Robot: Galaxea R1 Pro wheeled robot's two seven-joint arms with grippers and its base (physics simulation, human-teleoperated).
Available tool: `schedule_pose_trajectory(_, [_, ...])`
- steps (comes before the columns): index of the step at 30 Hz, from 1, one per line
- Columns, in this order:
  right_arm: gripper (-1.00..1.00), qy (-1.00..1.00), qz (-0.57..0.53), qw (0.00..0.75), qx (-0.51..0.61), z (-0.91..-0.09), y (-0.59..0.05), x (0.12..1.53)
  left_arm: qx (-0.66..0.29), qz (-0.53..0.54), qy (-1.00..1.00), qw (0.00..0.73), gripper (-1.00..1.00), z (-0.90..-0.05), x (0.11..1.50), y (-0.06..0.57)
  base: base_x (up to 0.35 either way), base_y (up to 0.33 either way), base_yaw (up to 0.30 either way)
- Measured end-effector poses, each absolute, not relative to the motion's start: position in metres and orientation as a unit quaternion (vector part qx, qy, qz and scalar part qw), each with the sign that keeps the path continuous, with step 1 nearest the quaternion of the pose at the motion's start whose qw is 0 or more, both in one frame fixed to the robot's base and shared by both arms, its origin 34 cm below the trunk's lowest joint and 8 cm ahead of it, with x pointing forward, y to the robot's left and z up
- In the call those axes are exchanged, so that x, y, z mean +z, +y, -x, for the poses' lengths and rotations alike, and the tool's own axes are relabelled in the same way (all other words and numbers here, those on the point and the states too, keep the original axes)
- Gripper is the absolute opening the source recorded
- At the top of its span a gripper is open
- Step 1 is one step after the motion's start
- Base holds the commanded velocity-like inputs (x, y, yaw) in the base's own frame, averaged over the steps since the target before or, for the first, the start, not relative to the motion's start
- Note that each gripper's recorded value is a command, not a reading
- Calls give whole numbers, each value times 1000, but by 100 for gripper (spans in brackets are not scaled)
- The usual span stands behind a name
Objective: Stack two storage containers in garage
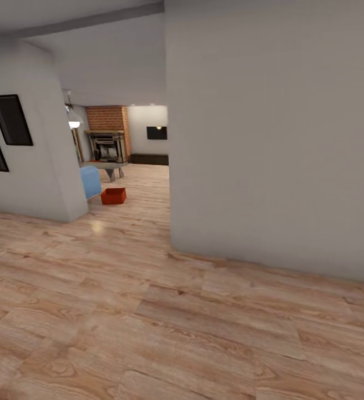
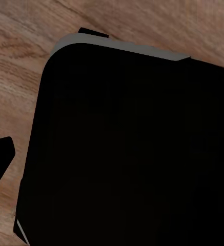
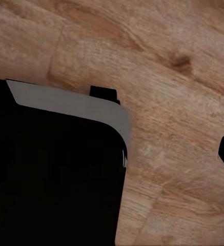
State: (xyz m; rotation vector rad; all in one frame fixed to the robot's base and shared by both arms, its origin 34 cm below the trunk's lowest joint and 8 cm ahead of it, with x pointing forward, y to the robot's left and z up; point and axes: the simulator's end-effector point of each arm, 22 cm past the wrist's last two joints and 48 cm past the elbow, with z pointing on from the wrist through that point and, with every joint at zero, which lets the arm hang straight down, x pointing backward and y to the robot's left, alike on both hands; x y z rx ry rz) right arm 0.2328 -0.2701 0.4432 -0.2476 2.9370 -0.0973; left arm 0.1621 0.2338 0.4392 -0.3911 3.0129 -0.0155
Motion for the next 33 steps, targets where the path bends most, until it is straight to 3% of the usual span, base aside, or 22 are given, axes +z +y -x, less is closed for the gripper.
schedule_pose_trajectory(16, [100, 991, 81, 96, -34, -233, -271, 443, -5, 129, 990, 52, 100, -162, 439, 234, 322, 0, 272])
schedule_pose_trajectory(33, [100, 991, 87, 96, -32, -233, -270, 443, -5, 129, 990, 52, 100, -162, 439, 234, 322, 0, 29])
